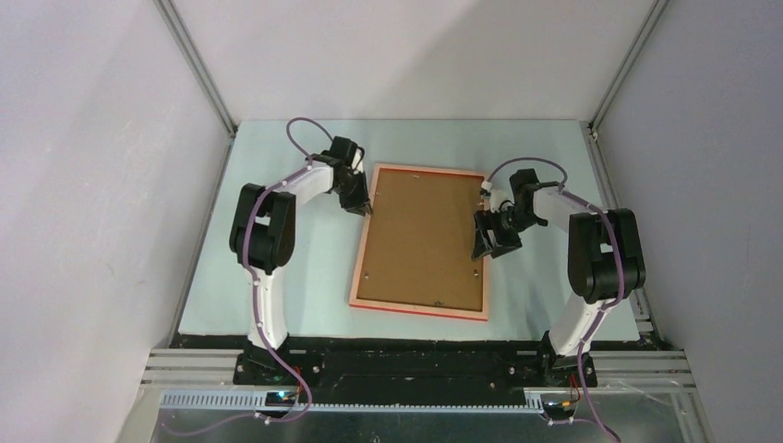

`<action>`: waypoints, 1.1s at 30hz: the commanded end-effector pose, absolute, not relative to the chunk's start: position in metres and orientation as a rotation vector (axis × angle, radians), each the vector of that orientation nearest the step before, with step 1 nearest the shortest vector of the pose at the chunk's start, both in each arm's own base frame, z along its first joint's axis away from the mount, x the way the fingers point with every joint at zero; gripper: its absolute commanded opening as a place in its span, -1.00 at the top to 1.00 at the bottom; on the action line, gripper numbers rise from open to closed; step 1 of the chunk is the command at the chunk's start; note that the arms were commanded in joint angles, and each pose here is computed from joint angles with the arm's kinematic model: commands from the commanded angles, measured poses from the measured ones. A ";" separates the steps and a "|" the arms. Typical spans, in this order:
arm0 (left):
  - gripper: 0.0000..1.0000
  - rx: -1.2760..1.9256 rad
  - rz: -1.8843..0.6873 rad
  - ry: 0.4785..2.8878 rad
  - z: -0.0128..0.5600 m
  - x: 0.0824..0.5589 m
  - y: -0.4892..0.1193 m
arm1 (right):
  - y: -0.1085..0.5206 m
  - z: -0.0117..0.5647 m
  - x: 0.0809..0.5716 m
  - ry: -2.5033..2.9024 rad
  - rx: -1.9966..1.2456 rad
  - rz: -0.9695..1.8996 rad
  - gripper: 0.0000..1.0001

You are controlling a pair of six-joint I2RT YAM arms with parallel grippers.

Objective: Put the photo into the frame

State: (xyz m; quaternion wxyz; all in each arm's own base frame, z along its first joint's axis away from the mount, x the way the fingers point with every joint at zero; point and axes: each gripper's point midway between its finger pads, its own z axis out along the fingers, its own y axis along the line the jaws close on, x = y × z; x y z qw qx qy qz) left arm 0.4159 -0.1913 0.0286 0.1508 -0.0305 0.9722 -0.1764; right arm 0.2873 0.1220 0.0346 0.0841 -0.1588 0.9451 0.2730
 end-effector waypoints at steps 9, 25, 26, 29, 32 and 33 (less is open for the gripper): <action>1.00 -0.258 -0.452 2.753 0.021 0.427 -0.170 | 0.131 0.029 0.272 2.826 -0.609 0.743 -0.51; 1.00 -0.256 -0.465 2.728 0.029 0.421 -0.168 | 0.116 0.007 0.275 2.857 -0.677 0.389 -0.45; 1.00 -0.254 -0.465 2.725 0.030 0.421 -0.168 | 0.115 0.006 0.274 2.861 -0.677 0.380 -0.45; 1.00 -0.252 -0.464 2.726 0.029 0.420 -0.168 | 0.113 0.003 0.276 2.862 -0.679 0.339 -0.45; 1.00 -0.251 -0.465 2.726 0.029 0.420 -0.167 | 0.111 0.001 0.276 2.866 -0.683 0.314 -0.42; 1.00 -0.249 -0.465 2.726 0.029 0.420 -0.167 | 0.111 0.001 0.276 2.865 -0.686 0.305 -0.41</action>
